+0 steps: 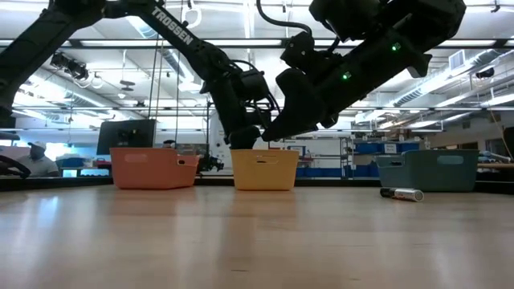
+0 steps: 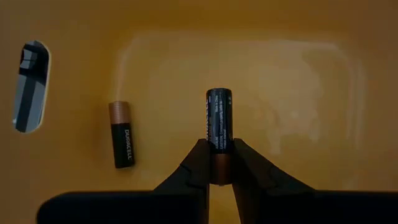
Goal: Sort batteries
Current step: Put the black battery into the yellow bin
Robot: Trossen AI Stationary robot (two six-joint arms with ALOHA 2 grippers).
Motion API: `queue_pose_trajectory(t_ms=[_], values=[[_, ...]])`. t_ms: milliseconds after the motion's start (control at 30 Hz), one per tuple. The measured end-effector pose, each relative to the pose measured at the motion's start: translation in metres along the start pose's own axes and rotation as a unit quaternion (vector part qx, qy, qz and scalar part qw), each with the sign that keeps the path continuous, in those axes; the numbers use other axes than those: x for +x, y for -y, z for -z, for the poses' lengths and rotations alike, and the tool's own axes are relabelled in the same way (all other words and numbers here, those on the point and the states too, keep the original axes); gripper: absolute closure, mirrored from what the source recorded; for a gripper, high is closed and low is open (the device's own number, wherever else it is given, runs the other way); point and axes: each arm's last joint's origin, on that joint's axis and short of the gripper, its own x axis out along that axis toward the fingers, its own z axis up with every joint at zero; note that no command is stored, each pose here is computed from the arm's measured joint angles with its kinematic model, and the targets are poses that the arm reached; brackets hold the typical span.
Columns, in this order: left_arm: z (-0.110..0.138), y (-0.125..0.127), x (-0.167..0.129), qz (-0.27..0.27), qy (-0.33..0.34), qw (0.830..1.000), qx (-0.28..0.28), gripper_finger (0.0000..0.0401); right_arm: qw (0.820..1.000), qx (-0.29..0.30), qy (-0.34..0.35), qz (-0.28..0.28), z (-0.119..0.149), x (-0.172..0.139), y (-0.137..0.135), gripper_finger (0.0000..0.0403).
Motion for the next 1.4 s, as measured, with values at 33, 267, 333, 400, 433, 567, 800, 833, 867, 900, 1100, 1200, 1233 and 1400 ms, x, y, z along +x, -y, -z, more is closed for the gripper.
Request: queue_pose_trajectory(t_ms=[33, 267, 333, 400, 433, 567, 800, 833, 867, 900, 1100, 1200, 1233, 1400], values=[[0.0, 0.0, 0.0, 0.0, 0.0, 1.0, 0.0, 0.0356, 1.0, 0.0, 0.0, 0.0, 0.0, 0.0, 0.0, 0.039], [0.002, 0.001, 0.0, 0.004, -0.011, 1.0, 0.0, 0.0352, 1.0, -0.002, 0.0, 0.0, 0.0, 0.0, 0.0, 0.039], [0.002, 0.0, 0.0, 0.003, -0.009, 1.0, 0.0, 0.0351, 1.0, -0.002, 0.0, 0.0, 0.0, 0.0, 0.0, 0.039], [0.002, 0.0, 0.0, 0.003, -0.009, 1.0, -0.001, 0.0351, 1.0, -0.003, 0.0, 0.0, 0.0, 0.0, 0.0, 0.039], [0.002, 0.0, 0.0, 0.003, -0.009, 1.0, -0.001, 0.035, 1.0, -0.003, 0.0, 0.0, 0.0, 0.0, 0.0, 0.039], [0.002, 0.0, 0.0, 0.003, -0.009, 1.0, -0.001, 0.0348, 1.0, -0.003, 0.0, 0.0, 0.0, 0.0, 0.0, 0.039], [-0.001, 0.001, -0.003, 0.0, -0.011, 1.0, 0.002, 0.0319, 1.0, -0.003, 0.0, 0.0, 0.0, 0.0, 0.0, 0.0389], [-0.003, 0.001, -0.004, -0.006, -0.01, 1.0, 0.002, 0.0316, 1.0, -0.003, 0.0, 0.0, 0.0, 0.0, 0.0, 0.0389], [-0.004, 0.001, -0.006, -0.012, -0.009, 1.0, 0.004, 0.0313, 1.0, -0.003, 0.0, 0.0, 0.0, 0.0, 0.0, 0.0389], [-0.005, 0.002, -0.008, -0.017, -0.008, 1.0, 0.009, 0.031, 1.0, -0.002, 0.0, 0.0, 0.0, 0.0, 0.0, 0.0389], [-0.016, 0.003, -0.032, -0.039, 0.025, 0.999, 0.029, 0.0305, 1.0, -0.002, 0.001, 0.0, 0.0, 0.0, 0.0, 0.0389], [-0.018, 0.003, -0.045, -0.047, 0.037, 0.998, 0.033, 0.0306, 1.0, -0.003, 0.001, 0.0, 0.0, 0.0, 0.0, 0.0388], [-0.019, 0.002, -0.052, -0.049, 0.044, 0.997, 0.033, 0.0308, 1.0, -0.003, 0.001, 0.0, 0.0, 0.0, 0.0, 0.0388], [-0.022, 0.004, -0.083, -0.063, 0.094, 0.993, 0.036, 0.0346, 1.0, -0.01, 0.002, -0.006, 0.0, -0.003, -0.004, 0.0391]])
